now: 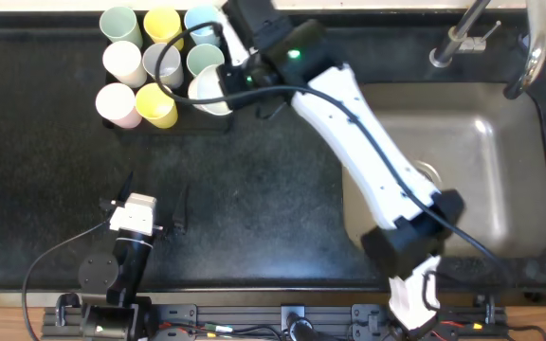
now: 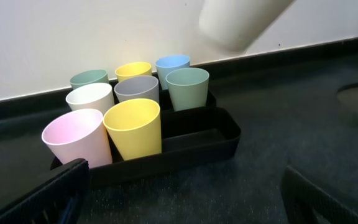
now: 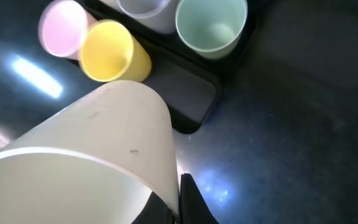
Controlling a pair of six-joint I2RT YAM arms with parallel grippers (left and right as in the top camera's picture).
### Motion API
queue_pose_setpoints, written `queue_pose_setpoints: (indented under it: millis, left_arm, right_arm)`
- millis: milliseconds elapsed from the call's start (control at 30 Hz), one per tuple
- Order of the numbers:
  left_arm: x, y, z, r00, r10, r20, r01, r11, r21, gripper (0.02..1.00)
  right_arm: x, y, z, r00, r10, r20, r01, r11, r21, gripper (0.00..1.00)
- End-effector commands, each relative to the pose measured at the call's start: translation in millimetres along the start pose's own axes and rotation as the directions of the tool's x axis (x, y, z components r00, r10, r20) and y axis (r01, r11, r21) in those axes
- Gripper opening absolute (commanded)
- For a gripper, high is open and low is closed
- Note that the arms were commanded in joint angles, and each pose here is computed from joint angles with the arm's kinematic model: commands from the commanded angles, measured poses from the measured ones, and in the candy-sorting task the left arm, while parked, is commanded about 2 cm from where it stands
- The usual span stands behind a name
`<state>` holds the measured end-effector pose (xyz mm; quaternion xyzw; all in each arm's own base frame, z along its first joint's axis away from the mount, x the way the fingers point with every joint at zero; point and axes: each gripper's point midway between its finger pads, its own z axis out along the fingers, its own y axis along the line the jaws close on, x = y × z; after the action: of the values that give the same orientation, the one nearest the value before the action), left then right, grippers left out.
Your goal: Store Cups
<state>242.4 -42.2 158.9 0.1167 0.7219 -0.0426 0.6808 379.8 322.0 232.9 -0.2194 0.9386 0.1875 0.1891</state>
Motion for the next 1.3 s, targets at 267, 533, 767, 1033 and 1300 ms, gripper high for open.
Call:
queue_pose_setpoints:
  millis: [267,533,767,1033,1300]
  left_arm:
    - [-0.4,-1.3,-0.3,1.0,0.018,0.004,-0.018,1.0,0.007,1.0]
    - [-0.4,-1.3,-0.3,1.0,0.018,0.004,-0.018,1.0,0.007,1.0]
    - [-0.4,-1.3,-0.3,1.0,0.018,0.004,-0.018,1.0,0.007,1.0]
    - [-0.4,-1.3,-0.3,1.0,0.018,0.004,-0.018,1.0,0.007,1.0]
    - [-0.4,-1.3,-0.3,1.0,0.018,0.004,-0.018,1.0,0.007,1.0]
  right_arm:
    - [3.4,-9.3,74.9,0.992,0.102,-0.07,-0.098,0.994,0.049,0.042]
    - [10.6,-21.3,94.9,0.988,0.121,-0.098,-0.111,0.989,0.103,0.045]
    - [12.4,-28.9,99.5,0.986,0.138,-0.097,-0.123,0.982,0.145,0.045]
    - [19.6,-32.1,112.0,0.981,0.147,-0.126,-0.127,0.98,0.154,0.045]
    - [19.4,-30.1,115.2,0.982,0.141,-0.124,-0.121,0.981,0.153,0.042]
